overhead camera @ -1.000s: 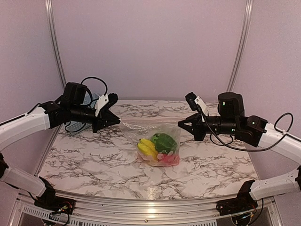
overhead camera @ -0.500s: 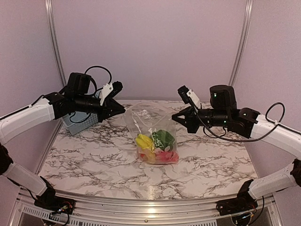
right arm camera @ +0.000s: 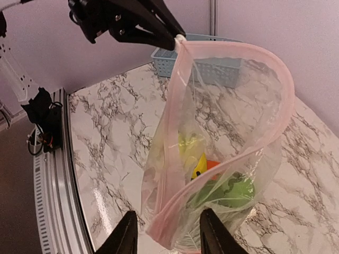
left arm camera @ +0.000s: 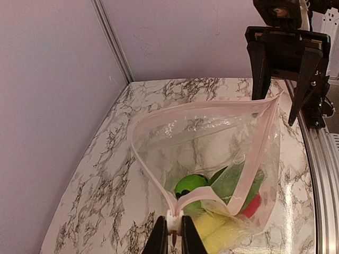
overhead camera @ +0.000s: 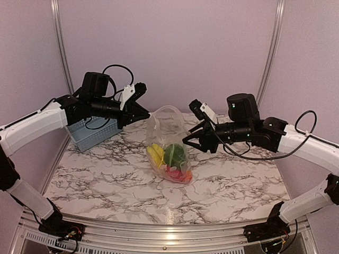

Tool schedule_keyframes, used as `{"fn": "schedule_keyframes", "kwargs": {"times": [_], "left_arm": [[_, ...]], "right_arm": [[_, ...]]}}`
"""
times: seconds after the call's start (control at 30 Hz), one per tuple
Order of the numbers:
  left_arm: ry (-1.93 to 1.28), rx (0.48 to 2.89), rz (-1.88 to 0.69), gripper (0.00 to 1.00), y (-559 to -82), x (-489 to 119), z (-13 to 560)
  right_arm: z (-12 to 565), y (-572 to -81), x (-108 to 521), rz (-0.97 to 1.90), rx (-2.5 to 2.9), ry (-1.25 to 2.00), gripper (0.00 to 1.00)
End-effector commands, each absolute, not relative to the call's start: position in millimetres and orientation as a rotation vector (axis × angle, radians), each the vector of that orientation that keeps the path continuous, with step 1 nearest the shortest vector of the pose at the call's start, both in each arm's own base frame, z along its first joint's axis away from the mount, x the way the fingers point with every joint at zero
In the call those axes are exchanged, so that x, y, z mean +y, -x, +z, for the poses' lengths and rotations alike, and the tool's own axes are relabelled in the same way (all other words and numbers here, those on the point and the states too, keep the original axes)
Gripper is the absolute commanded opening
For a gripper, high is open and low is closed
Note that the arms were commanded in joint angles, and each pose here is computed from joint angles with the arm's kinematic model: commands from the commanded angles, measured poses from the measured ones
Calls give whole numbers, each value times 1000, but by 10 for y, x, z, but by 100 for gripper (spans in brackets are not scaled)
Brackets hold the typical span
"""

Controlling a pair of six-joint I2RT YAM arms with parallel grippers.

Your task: Open the zip-top bag and remove the fake food

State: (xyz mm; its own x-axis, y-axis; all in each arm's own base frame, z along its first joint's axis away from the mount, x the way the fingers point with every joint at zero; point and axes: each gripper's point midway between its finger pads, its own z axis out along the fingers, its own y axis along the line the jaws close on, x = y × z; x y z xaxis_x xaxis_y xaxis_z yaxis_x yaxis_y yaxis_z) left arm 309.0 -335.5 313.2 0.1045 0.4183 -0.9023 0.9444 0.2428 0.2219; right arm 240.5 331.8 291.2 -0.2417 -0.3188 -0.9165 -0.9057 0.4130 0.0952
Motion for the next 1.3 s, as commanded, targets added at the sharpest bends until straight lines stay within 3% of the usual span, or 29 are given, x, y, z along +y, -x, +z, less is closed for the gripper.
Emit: {"fn": "schedule_keyframes", "kwargs": {"times": [0.0, 0.1, 0.13, 0.43, 0.53, 0.63, 0.8, 1.07, 1.17, 1.2, 1.23, 1.27], "left_arm": [[-1394, 1444, -687, 0, -2921, -3393, 3156], [-1410, 1449, -696, 0, -2831, -3375, 3112], [-1414, 1452, -698, 0, -2807, -3367, 3097], [-1457, 1452, -685, 0, -2661, -3361, 3049], [-1463, 1445, -683, 0, -2634, -3368, 3066], [-1468, 1450, -673, 0, -2628, -3364, 3058], [-1470, 1460, -664, 0, -2633, -3358, 3032], [-1430, 1502, -658, 0, -2695, -3354, 3018], [-1403, 1526, -652, 0, -2732, -3346, 3006], [-1384, 1538, -652, 0, -2751, -3339, 3011], [-1338, 1562, -656, 1, -2795, -3327, 3034], [-1285, 1587, -673, 14, -2847, -3309, 3061]], "right_arm": [[3057, -2164, 3338, 881, 1821, 1120, 52], [3277, -2155, 3341, 886, 1814, 1117, 88], [3340, -2163, 3344, 881, 1813, 1115, 93], [3334, -2462, 3438, 788, 1910, 1100, 98], [3272, -2712, 3394, 686, 1972, 1059, 92], [3219, -2895, 3330, 586, 2041, 1059, 79], [3061, -2944, 3347, 526, 2120, 1135, 45], [2922, -2726, 3569, 659, 2136, 1256, 28], [2906, -2748, 3602, 662, 2153, 1249, 4], [2924, -2750, 3632, 678, 2153, 1246, 0], [2947, -2747, 3650, 698, 2154, 1239, 0], [2959, -2750, 3678, 722, 2157, 1227, 0]]}}
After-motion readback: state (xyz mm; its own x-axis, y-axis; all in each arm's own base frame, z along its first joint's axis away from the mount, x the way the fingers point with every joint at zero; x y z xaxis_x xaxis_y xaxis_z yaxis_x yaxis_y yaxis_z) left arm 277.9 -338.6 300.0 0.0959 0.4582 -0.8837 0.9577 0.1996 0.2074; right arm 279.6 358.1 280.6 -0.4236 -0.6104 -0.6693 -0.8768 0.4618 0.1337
